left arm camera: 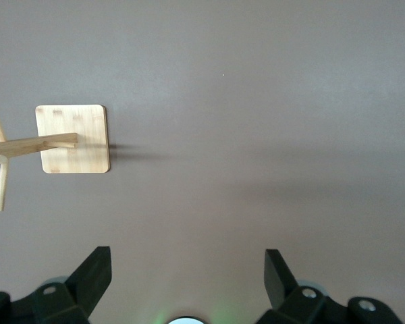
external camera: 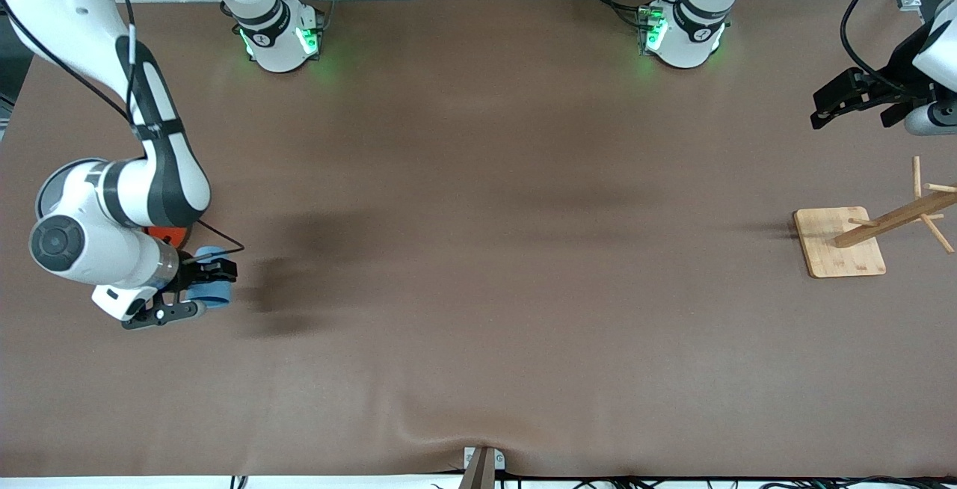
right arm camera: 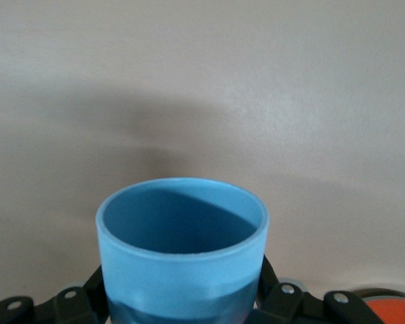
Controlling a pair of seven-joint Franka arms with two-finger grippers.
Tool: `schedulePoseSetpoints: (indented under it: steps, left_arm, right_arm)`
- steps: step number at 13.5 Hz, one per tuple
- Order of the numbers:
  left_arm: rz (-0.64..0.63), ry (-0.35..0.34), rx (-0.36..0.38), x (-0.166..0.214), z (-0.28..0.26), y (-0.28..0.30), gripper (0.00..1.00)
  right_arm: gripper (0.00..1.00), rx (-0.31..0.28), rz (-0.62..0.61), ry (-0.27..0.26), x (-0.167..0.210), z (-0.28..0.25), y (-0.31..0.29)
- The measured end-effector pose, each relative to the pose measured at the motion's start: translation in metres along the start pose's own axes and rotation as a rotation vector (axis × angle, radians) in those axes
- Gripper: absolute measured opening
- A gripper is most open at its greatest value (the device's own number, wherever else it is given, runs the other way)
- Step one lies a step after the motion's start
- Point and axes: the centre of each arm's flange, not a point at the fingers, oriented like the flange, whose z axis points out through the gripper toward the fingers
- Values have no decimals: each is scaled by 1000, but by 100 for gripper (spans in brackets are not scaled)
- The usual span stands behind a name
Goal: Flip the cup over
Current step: 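Lift the blue cup with the right gripper toward the table middle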
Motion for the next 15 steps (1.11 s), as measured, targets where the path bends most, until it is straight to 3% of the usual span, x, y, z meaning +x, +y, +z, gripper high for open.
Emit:
schedulePoseSetpoints:
  steps: [4, 8, 12, 15]
  left_arm:
    - [-15, -1, 0, 1, 0, -8, 100]
    - [-16, -4, 0, 1, 1, -9, 100]
    - [-17, -9, 0, 1, 3, -9, 100]
    - [-17, -11, 0, 2, 4, -9, 100]
  right_arm:
    - [81, -4, -209, 72, 19, -33, -41]
    - [81, -9, -449, 140, 44, -45, -194]
    - [81, -3, -652, 189, 45, 0, -318]
    - [81, -10, -892, 226, 35, 41, -393]
